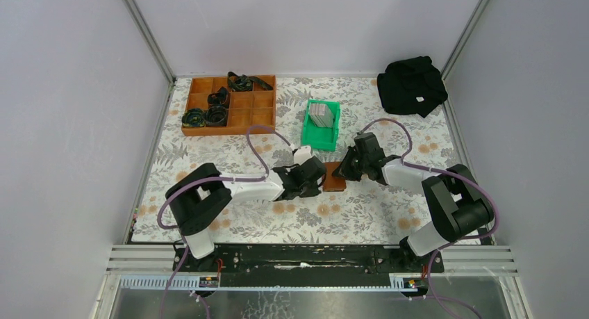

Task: Put the credit cards into the card holder
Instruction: Close the card holder at the center of the board.

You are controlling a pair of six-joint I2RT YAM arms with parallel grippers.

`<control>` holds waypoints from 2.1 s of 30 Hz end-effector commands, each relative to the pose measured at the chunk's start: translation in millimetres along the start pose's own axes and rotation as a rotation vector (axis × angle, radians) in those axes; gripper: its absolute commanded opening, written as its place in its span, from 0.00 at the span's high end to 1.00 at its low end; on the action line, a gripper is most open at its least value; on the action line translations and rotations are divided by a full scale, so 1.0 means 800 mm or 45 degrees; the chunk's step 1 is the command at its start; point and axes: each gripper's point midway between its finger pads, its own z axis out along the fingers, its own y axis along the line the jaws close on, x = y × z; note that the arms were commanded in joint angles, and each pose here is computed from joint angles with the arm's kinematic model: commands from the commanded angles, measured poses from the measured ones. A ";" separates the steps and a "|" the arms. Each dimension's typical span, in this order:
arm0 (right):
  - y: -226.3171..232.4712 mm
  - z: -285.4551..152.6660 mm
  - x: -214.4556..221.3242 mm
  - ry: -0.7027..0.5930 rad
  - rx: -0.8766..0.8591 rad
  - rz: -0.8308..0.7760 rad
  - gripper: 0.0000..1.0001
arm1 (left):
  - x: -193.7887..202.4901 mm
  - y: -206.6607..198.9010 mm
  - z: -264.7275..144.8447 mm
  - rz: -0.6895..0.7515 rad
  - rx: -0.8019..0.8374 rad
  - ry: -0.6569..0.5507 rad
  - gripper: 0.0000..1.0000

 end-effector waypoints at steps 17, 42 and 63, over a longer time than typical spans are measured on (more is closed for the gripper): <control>-0.147 -0.015 0.068 0.208 0.572 0.056 1.00 | -0.141 -0.060 -0.009 -0.252 0.336 -0.122 0.82; -0.146 -0.011 0.069 0.212 0.558 0.063 1.00 | 0.033 -0.076 0.058 -0.167 0.332 0.361 0.88; -0.099 -0.010 0.033 0.166 0.404 -0.067 0.72 | -0.034 -0.068 0.028 -0.131 0.195 0.120 0.84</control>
